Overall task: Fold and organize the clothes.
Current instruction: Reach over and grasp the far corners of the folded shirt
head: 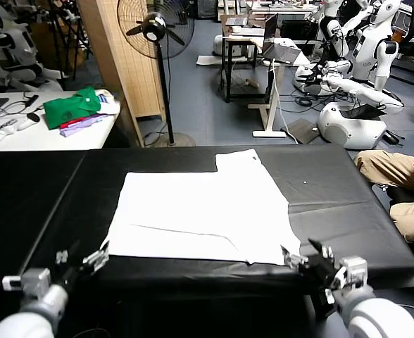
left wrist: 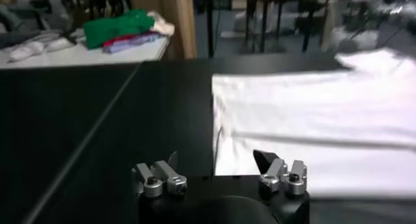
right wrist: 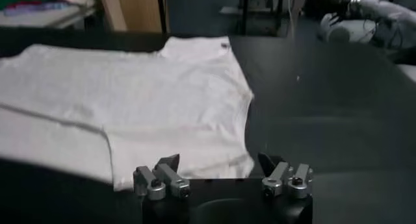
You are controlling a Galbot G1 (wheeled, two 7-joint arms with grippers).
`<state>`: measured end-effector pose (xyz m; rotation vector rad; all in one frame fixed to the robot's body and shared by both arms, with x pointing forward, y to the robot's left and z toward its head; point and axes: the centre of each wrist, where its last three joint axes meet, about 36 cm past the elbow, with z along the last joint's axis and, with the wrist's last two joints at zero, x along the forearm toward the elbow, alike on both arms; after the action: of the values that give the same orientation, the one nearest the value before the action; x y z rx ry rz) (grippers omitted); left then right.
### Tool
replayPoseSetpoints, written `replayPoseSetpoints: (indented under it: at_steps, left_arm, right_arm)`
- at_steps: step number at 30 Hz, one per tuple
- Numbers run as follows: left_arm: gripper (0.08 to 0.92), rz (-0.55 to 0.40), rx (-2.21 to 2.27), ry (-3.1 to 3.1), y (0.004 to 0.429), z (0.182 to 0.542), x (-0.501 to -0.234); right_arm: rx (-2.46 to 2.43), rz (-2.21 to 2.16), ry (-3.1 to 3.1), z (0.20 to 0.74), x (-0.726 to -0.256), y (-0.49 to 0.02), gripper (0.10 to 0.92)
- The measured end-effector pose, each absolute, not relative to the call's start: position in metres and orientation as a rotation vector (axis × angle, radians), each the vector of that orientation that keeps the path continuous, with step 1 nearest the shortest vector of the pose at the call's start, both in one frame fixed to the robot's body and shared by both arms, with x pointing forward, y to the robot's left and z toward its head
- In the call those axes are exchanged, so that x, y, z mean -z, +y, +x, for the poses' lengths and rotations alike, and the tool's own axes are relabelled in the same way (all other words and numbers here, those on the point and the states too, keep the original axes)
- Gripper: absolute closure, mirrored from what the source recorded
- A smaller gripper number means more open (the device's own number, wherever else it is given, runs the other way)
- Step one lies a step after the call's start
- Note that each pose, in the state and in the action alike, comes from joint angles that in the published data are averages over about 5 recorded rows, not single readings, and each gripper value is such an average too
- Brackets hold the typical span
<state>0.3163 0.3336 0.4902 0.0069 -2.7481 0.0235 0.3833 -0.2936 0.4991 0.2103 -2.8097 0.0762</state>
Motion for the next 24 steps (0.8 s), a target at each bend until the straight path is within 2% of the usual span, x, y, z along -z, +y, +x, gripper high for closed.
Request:
replayPoseSetpoints:
  at_steps: [5, 15, 24]
  left_arm:
    - [0.201, -0.029, -0.042, -2.801, 0.337, 0.378, -0.492]
    - [0.201, -0.068, -0.09, -2.695, 0.333, 0.496, -0.47]
    - [0.201, -0.023, -0.088, -2.571, 0.344, 0.561, -0.454]
  right_arm:
    - [-0.014, 0.205, -2.801, 0.453, -0.483, -0.288, 0.224]
    - [0.016, 0.211, -2.715, 0.589, -0.464, -0.268, 0.224]
    - [-0.028, 0.173, -2.646, 0.672, -0.453, -0.241, 0.224]
